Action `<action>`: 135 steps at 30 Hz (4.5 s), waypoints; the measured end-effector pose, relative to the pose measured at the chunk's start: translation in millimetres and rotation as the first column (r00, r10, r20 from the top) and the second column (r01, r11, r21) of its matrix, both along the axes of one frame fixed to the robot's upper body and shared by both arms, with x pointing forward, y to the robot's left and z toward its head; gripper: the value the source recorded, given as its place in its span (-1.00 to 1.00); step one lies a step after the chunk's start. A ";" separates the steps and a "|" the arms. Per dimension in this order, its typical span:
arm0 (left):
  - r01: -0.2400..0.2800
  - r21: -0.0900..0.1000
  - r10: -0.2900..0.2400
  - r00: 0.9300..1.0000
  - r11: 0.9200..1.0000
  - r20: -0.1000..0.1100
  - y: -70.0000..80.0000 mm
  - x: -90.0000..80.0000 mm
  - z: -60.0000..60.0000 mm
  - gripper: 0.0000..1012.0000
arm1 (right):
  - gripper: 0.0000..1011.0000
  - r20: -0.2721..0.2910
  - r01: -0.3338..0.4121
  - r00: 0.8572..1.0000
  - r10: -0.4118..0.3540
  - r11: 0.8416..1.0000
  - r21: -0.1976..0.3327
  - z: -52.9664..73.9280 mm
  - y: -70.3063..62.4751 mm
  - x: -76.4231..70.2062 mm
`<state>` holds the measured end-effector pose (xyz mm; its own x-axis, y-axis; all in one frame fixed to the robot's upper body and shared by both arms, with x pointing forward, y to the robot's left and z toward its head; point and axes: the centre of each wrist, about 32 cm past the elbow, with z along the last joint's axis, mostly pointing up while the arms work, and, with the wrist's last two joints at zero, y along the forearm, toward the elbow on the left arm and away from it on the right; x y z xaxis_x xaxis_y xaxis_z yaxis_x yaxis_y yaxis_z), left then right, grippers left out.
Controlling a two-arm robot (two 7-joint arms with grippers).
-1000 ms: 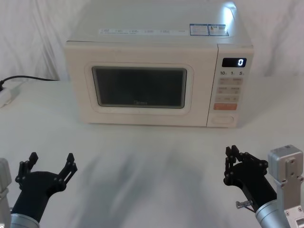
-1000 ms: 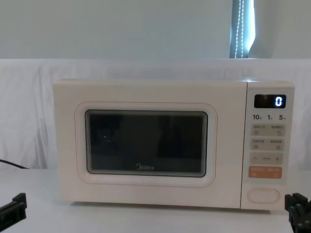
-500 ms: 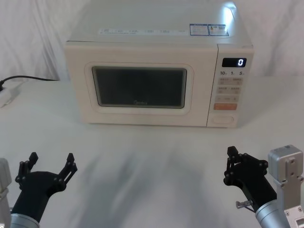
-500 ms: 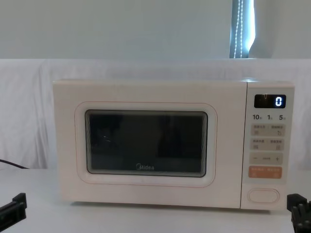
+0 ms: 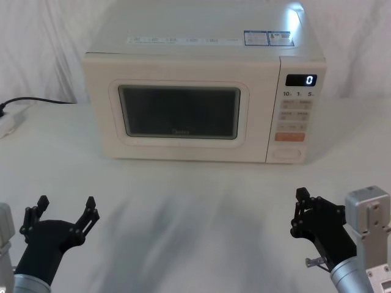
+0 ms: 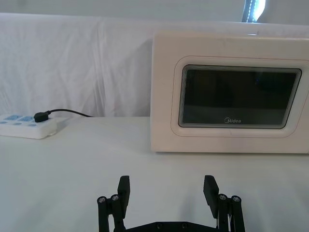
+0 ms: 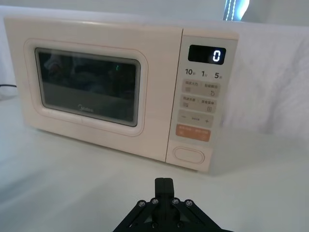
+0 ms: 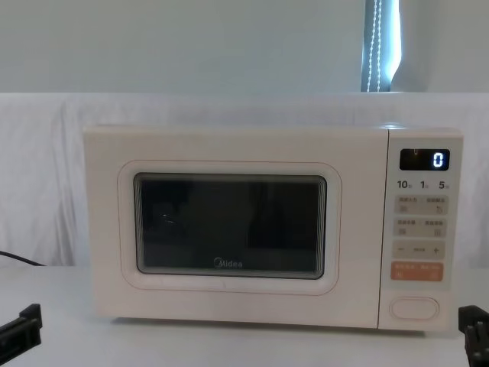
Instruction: Press the button to open the microwave door with one hand; close the microwave door with the other hand.
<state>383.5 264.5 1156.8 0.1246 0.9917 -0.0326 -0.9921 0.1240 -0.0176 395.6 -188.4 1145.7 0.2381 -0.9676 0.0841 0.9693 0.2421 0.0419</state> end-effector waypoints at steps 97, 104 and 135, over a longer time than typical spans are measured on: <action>0.000 0.000 0.000 1.000 1.000 0.000 0.0 0.0 0.0 0.98 | -1.00 -0.199 0.077 0.975 -0.102 0.988 -0.131 4.9 2.9 162.8; 0.000 0.000 0.000 1.000 1.000 0.000 0.0 0.0 0.0 0.98 | -1.00 -0.201 0.086 0.973 -0.110 0.988 -0.125 3.8 2.1 168.7; 0.000 0.000 0.000 1.000 1.000 0.000 0.0 0.0 0.0 0.98 | -1.00 -0.211 0.102 0.969 -0.125 0.988 -0.119 1.4 6.9 180.1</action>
<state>383.5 264.5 1156.8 0.1245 0.9917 -0.0327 -0.9921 0.1240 -0.0176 575.7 -181.5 1147.1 0.1510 -0.9776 0.1463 0.9737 0.1216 -0.1925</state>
